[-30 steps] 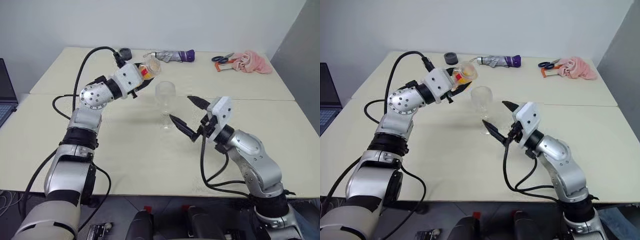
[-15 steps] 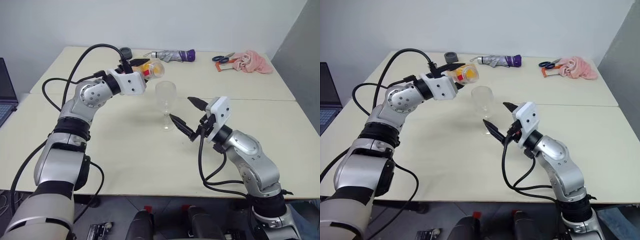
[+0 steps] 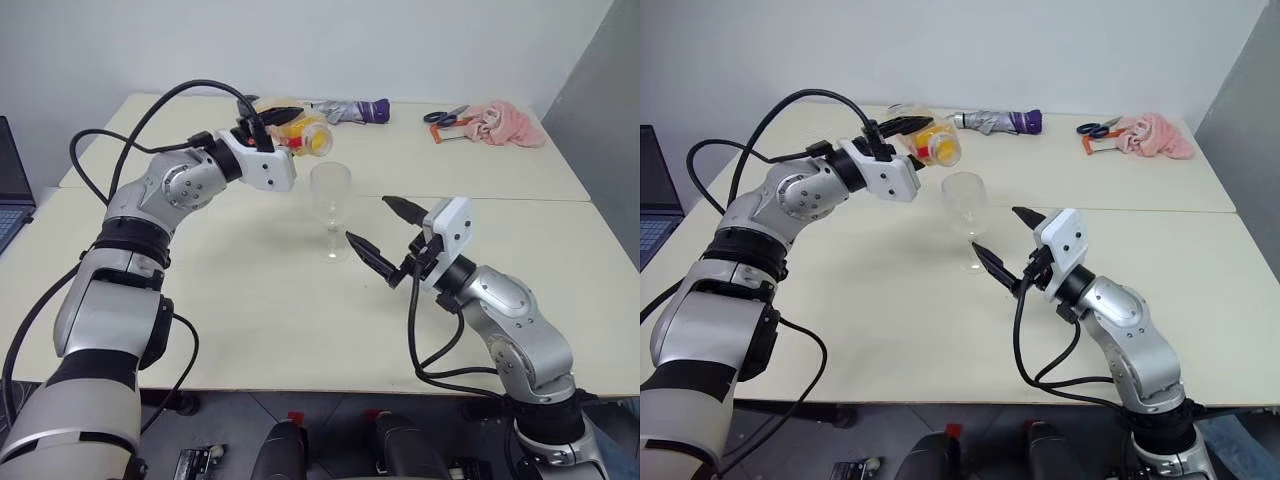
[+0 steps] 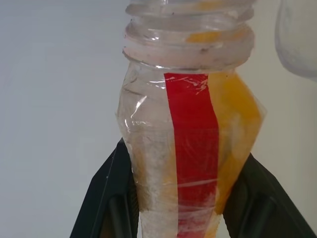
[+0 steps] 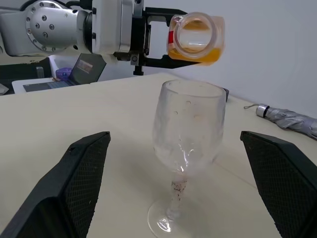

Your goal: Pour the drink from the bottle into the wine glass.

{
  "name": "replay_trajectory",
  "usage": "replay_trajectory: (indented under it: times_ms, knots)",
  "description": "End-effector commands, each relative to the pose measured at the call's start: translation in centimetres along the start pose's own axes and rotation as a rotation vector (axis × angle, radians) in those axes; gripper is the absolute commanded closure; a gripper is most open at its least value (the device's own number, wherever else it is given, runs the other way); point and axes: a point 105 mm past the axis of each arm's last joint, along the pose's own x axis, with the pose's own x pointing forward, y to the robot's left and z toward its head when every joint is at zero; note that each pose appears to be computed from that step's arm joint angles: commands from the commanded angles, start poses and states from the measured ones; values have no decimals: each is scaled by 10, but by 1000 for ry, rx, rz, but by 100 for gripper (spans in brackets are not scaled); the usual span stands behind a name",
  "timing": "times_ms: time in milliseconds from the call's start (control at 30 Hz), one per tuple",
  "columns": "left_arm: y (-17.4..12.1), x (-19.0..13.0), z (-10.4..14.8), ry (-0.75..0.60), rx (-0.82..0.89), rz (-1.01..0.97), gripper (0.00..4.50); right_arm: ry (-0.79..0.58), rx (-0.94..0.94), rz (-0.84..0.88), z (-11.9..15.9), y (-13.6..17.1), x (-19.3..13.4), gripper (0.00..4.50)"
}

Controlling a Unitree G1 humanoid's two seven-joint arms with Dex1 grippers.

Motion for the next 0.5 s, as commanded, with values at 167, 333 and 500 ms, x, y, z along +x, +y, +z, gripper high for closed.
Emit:
replay_trajectory:
  times_ms: [167, 333, 500]
  knots:
    - [34, 3, 4, -9, 135, 85, 279, -45, -11, -11, 12, 3, -4, 0]
    - [37, 5, 4, -8, 189, 89, 279, -43, -9, -13, 11, 4, -5, 0]
    - [41, 6, 2, 2, 221, 100, 279, -51, -8, -31, 11, 3, -6, 0]
